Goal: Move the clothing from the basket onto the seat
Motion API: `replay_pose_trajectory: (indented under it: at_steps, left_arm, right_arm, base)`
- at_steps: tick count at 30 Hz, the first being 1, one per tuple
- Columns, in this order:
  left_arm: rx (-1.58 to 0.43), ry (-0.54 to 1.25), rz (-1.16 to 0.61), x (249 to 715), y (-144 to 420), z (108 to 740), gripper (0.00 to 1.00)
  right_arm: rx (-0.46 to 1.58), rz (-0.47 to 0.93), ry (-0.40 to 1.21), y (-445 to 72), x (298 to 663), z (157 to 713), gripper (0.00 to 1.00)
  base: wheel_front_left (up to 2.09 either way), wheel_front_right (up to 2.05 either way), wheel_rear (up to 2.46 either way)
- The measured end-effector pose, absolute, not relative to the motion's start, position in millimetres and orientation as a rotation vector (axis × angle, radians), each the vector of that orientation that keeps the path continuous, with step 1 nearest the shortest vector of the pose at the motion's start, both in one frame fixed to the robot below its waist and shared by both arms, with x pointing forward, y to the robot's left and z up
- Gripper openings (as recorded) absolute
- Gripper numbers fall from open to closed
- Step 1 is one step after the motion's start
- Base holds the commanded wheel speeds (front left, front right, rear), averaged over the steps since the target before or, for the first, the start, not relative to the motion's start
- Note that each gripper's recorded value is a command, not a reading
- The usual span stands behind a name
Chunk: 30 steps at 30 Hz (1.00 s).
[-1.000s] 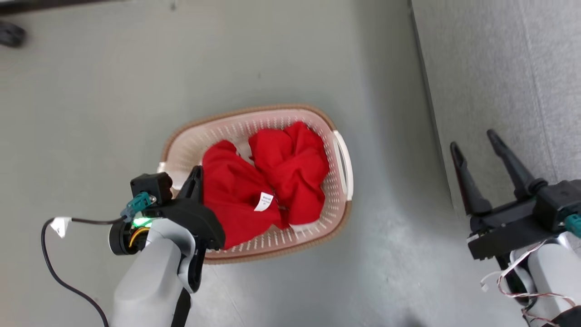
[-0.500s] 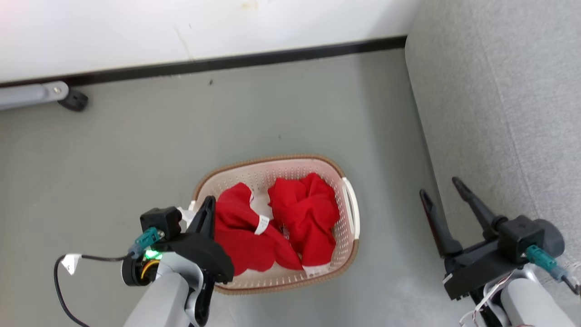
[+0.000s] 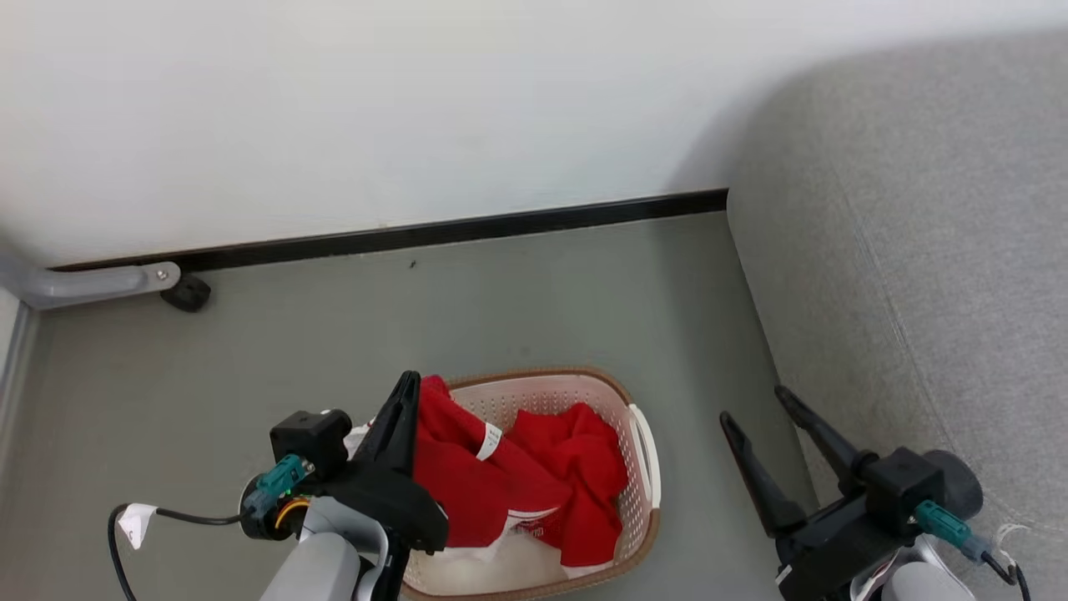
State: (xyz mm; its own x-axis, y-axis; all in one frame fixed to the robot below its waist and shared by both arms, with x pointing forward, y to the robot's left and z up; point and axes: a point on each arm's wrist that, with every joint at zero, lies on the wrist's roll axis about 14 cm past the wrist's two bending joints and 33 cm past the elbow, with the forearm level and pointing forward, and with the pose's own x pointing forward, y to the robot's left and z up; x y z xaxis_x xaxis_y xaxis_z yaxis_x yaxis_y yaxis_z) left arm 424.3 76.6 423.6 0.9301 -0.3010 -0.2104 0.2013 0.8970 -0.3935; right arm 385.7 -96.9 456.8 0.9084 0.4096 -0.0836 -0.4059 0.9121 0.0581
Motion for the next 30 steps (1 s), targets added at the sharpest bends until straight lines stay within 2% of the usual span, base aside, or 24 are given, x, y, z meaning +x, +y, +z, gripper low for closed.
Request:
replay_pose_trajectory:
  at_steps: [19, 30]
  left_arm:
    - [-0.336, -0.064, -0.441, 402, 49, 536, 0.00]
    - [-0.307, -0.116, -0.531, 385, 38, 567, 0.00]
  right_arm:
    - [0.009, 0.650, -0.023, -30, 364, 498, 1.00]
    - [-0.020, 0.757, -0.066, -5, 361, 512, 1.00]
  base:
    - [0.00, 0.00, 0.00]
    - [0.00, 0.00, 0.00]
